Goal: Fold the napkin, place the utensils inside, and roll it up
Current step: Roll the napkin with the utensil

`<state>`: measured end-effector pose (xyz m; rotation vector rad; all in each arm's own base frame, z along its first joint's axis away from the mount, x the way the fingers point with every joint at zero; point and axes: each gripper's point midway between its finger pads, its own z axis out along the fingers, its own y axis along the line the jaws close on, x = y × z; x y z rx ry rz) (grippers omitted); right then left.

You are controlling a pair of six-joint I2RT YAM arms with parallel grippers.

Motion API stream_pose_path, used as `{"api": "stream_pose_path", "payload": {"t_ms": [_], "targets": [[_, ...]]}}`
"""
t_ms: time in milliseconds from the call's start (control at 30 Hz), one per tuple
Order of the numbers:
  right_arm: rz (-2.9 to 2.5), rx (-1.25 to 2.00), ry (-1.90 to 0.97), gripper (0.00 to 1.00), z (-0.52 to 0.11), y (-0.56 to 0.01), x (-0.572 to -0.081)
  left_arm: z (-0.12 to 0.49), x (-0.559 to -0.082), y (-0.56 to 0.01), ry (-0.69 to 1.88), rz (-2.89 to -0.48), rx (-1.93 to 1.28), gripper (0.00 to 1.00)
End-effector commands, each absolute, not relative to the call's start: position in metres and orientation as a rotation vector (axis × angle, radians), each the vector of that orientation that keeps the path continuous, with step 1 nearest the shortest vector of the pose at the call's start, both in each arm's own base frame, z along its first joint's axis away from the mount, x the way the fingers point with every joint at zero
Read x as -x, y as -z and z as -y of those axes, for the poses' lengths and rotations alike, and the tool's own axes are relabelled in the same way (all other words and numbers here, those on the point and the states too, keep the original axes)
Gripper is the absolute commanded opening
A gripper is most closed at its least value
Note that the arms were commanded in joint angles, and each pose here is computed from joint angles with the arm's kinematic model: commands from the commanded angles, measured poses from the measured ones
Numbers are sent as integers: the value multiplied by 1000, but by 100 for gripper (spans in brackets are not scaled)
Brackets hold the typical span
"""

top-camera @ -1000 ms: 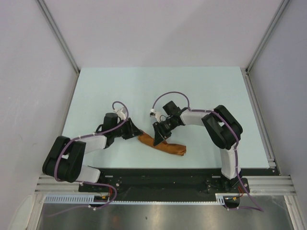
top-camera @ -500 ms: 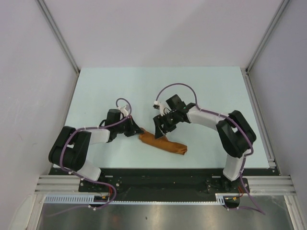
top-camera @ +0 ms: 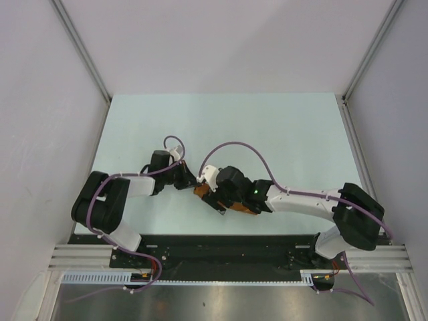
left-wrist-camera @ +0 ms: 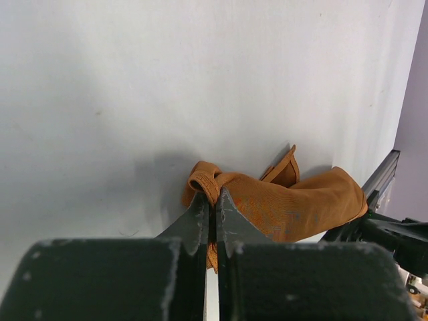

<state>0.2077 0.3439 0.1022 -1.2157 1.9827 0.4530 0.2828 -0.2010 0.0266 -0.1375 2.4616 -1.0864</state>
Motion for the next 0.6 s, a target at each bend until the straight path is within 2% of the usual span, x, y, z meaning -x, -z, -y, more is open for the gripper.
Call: {"api": "stream_pose_path", "payload": {"t_ms": [0,200,567], "targets": [[-1897,1214,-232,79,-340,-97,-231,204,-292,-32,1081,-2440,89,0],[-1900,1292,-168,79,-345,-71,-232,204,-294,-31,1079,-2445,90,0],[-1993,1348,-214,75,-345,-43,-233,207,-303,-32,1077,-2448,88,0]]}}
